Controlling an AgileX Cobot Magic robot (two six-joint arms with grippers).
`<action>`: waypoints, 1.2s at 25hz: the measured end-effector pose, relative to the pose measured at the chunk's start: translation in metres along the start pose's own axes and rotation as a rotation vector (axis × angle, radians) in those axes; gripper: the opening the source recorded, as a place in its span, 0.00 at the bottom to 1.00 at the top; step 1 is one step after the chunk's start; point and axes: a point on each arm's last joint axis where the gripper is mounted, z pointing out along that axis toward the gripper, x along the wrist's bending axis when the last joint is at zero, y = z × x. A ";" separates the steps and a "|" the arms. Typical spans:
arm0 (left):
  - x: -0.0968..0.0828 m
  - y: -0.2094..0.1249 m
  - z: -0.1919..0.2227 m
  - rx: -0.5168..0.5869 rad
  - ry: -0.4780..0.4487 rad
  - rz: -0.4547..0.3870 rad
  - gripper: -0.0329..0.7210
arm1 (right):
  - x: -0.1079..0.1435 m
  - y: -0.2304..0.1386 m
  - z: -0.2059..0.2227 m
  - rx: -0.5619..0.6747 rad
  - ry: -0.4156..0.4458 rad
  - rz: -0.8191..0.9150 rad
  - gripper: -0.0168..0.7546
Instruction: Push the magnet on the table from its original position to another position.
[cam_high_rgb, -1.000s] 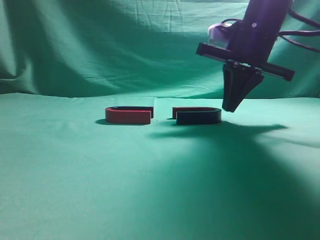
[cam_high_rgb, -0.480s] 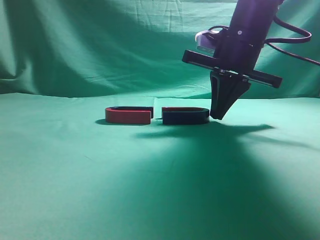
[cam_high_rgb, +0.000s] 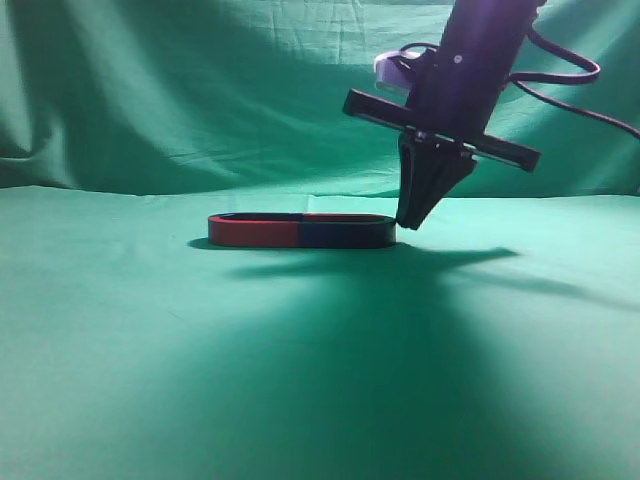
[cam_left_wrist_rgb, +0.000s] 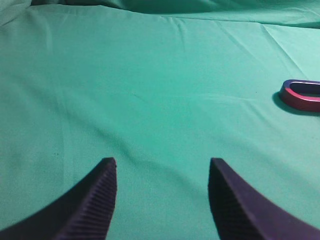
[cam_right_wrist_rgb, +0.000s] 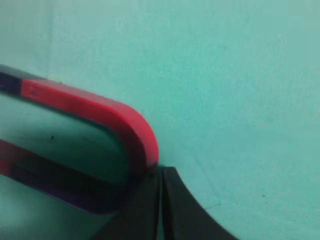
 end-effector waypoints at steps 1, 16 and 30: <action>0.000 0.000 0.000 0.000 0.000 0.000 0.57 | 0.001 0.002 -0.002 -0.003 0.001 -0.004 0.02; 0.000 0.000 0.000 0.000 0.000 0.000 0.57 | 0.054 -0.013 -0.182 -0.143 0.027 -0.211 0.02; 0.000 0.000 0.000 0.000 0.000 0.000 0.57 | 0.064 -0.163 -0.310 -0.467 -0.009 -0.270 0.02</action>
